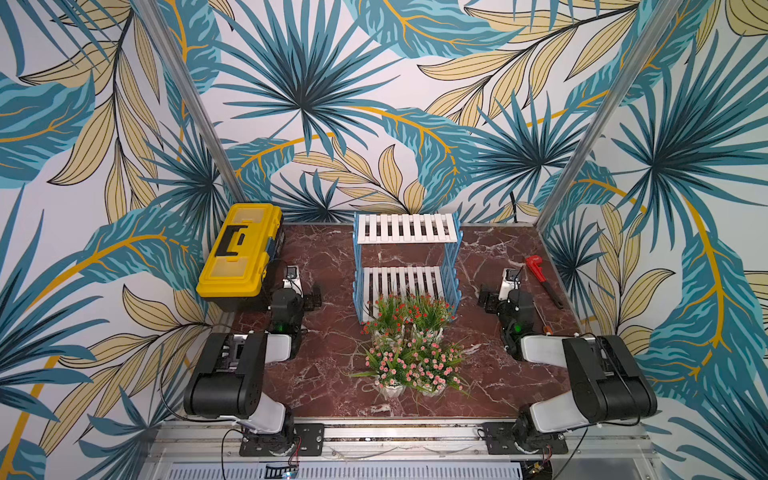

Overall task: Place the baby's breath potted plants on the rack by color
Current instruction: Pick up the baby's breath potted plant from the center of the board.

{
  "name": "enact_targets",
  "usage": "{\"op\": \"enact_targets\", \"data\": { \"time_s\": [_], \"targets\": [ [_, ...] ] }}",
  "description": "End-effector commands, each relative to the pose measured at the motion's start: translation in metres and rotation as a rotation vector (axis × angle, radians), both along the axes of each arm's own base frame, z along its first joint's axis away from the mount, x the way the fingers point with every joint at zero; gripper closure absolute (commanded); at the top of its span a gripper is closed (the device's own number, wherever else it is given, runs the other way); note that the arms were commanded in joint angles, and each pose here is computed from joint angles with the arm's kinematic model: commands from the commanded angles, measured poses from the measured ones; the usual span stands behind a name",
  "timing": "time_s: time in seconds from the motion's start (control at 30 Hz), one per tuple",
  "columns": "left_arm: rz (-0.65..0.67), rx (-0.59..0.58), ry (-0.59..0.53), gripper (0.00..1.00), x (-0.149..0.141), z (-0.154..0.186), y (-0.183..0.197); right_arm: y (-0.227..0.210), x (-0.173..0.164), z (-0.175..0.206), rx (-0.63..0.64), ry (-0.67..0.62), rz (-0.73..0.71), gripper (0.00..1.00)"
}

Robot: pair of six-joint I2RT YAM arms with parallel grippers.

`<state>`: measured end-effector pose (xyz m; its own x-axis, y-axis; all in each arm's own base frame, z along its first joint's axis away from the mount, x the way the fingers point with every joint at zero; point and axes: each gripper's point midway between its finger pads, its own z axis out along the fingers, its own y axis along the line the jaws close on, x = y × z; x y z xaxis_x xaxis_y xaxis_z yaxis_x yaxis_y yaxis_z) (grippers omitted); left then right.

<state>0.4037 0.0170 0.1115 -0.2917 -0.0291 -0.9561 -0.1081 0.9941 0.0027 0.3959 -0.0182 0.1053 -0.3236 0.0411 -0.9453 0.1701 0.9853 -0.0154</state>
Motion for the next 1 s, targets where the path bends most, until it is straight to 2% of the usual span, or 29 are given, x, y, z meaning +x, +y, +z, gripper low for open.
{"op": "enact_targets", "data": {
  "time_s": [0.0,0.87,0.97],
  "targets": [
    [-0.002,0.007,-0.014,0.01,0.0,0.002,0.002,0.0,0.002,0.005,-0.006,-0.009,0.009,0.0],
    [-0.007,0.001,-0.015,0.01,0.001,0.003,0.002,0.0,0.002,0.005,-0.006,-0.009,0.009,0.01],
    [0.056,-0.006,-0.031,0.01,0.0,0.008,0.012,-0.004,0.001,0.008,-0.016,-0.024,-0.013,0.01]
  ]
}}
